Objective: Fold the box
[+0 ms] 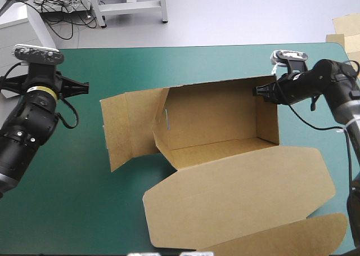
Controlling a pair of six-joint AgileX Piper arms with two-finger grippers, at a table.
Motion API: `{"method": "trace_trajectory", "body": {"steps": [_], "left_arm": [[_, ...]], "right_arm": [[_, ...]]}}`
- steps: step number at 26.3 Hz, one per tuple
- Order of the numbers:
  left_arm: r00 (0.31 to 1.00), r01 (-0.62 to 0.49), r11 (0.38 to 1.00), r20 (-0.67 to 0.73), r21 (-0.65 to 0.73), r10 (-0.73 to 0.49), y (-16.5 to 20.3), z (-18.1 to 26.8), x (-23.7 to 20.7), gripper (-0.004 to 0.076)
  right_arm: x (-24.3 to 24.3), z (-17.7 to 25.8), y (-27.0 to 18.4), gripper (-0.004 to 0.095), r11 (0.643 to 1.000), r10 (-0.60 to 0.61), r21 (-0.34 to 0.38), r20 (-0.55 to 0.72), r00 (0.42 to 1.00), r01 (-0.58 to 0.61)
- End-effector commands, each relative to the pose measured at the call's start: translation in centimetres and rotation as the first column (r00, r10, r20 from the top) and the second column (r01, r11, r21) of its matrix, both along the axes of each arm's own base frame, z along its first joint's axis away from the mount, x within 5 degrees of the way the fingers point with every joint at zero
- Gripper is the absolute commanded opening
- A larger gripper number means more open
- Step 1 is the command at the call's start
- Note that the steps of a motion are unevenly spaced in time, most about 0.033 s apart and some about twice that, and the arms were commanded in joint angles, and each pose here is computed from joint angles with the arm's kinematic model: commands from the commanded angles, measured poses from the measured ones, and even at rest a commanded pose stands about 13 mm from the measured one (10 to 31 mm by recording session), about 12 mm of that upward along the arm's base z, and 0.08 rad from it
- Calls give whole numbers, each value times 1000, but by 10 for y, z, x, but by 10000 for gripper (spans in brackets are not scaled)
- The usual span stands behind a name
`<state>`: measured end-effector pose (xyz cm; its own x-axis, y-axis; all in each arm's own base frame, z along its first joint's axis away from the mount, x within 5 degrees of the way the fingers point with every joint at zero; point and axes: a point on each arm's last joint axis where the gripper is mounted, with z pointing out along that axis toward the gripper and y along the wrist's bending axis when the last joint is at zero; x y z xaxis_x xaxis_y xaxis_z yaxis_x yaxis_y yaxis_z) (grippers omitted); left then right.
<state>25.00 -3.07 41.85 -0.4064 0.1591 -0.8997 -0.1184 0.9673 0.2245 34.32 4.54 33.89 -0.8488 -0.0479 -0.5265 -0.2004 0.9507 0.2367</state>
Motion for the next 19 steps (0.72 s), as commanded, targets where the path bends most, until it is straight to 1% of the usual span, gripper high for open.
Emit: {"method": "trace_trajectory", "body": {"steps": [1,3,5,7,9,12,13,16,19], "left_arm": [[999,-14,997,-44,-72,11,27,6,-4,-7],[994,-28,991,-109,-127,14,40,-1,-5,-7],[988,-24,989,-153,-145,1,46,-9,-6,-7],[984,-17,989,-176,-145,-9,46,-14,-6,-7],[982,-18,990,-190,-143,-9,46,-18,-6,-7],[981,-19,990,-194,-143,-10,46,-20,-5,-7],[982,-17,990,-189,-143,-11,46,-19,-5,-8],[984,-13,990,-177,-143,-13,46,-18,-5,-7],[983,-14,990,-181,-143,-12,46,-19,-5,-8]], "right_arm": [[2,-16,19,2,999,32,28,-138,990,-28],[13,-30,27,2,998,50,-30,-133,990,-55],[21,-34,31,4,993,65,-88,-111,992,-75],[26,-31,33,13,992,70,-100,-85,994,-79],[30,-24,33,59,990,71,-122,-51,996,-77],[34,-10,35,210,989,69,-132,-7,998,-69],[34,-3,35,294,990,54,-128,0,999,-54],[34,10,35,472,992,34,-119,8,999,-33],[33,18,34,581,991,37,-131,17,999,-34]]}}
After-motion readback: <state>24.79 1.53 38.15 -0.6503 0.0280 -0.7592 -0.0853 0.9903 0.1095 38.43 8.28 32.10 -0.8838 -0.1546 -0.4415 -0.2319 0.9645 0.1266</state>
